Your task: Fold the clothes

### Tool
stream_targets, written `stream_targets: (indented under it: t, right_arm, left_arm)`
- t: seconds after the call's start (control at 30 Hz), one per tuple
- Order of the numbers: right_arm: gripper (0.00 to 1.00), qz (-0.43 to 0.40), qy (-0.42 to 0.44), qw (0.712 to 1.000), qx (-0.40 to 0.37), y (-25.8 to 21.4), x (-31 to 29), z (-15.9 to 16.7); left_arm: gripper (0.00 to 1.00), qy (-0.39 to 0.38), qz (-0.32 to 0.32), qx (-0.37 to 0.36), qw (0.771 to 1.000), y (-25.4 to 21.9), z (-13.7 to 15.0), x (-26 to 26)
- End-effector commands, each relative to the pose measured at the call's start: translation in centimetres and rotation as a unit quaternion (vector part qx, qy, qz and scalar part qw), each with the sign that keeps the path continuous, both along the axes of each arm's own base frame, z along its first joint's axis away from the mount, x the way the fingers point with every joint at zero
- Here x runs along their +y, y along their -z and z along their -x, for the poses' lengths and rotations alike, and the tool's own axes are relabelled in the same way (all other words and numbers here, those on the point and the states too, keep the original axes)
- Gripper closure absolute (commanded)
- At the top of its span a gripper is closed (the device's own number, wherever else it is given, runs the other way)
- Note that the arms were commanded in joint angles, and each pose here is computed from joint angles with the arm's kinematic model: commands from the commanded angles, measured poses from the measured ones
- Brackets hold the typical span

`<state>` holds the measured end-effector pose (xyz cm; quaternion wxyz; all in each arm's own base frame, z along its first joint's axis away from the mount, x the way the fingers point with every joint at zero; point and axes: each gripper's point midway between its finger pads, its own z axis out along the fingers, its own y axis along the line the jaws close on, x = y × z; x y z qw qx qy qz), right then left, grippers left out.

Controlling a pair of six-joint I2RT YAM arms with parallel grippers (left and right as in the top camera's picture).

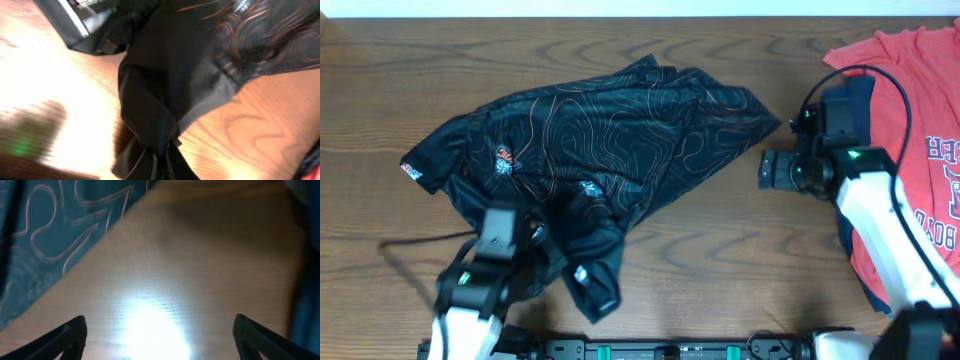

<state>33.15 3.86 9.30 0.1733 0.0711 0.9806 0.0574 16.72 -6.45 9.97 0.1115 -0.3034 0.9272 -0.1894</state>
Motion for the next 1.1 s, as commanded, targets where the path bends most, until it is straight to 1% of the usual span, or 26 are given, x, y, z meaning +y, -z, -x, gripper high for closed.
stream_targets:
  t: [0.0,0.07,0.2,0.3,0.37,0.57,0.73,0.77,0.93,0.97,1.0,1.03,1.07]
  right_arm:
    - [0.13,-0.039,0.011,0.999,0.018,1.8,1.1,-1.0]
    - [0.15,-0.057,0.007,0.998,0.032,3.4,1.8,-1.4]
    - [0.19,-0.068,0.044,0.995,0.053,6.6,1.9,-2.5]
    - [0.21,-0.093,0.046,0.994,0.04,8.3,2.8,-4.3]
    - [0.25,-0.11,0.04,0.993,0.032,9.0,3.4,-5.1]
    - [0.29,-0.127,0.069,0.989,0.014,11.6,3.6,-7.3]
    - [0.34,-0.128,0.068,0.989,0.011,13.1,3.7,-7.8]
    - [0.38,-0.128,0.068,0.989,0.009,13.1,3.7,-7.9]
    - [0.69,-0.111,0.072,0.991,0.0,13.1,3.1,-8.3]
    - [0.76,-0.105,0.075,0.992,-0.001,13.2,2.8,-8.3]
    - [0.87,-0.099,0.075,0.992,-0.002,13.2,2.6,-8.3]
    - [0.95,-0.097,0.071,0.993,-0.003,13.2,2.6,-8.3]
    - [0.99,-0.096,0.068,0.993,-0.003,13.2,2.6,-8.3]
  left_arm:
    - [0.94,-0.008,0.001,-0.041,0.999,-1.2,0.3,0.9]
    - [0.94,-0.022,0.001,-0.055,0.998,-1.7,0.4,1.3]
    - [0.94,-0.034,0.0,-0.049,0.998,-1.6,0.8,1.8]
    - [0.94,-0.028,-0.004,-0.04,0.999,-1.3,1.1,1.8]
    - [0.94,-0.027,-0.004,-0.038,0.999,-1.3,1.2,1.8]
    - [0.94,-0.027,-0.004,-0.036,0.999,-1.2,1.2,1.8]
    - [0.94,-0.027,-0.004,-0.036,0.999,-1.2,1.2,1.8]
    - [0.94,-0.027,-0.004,-0.036,0.999,-1.2,1.2,1.8]
    - [0.94,-0.028,-0.006,-0.041,0.999,-1.3,1.0,1.9]
    - [0.94,-0.029,-0.008,-0.042,0.999,-1.3,1.0,1.9]
    - [0.94,-0.029,-0.008,-0.043,0.999,-1.3,1.0,1.9]
    - [0.94,-0.029,-0.008,-0.043,0.999,-1.3,0.9,1.9]
    - [0.94,-0.029,-0.008,-0.044,0.999,-1.4,0.9,1.9]
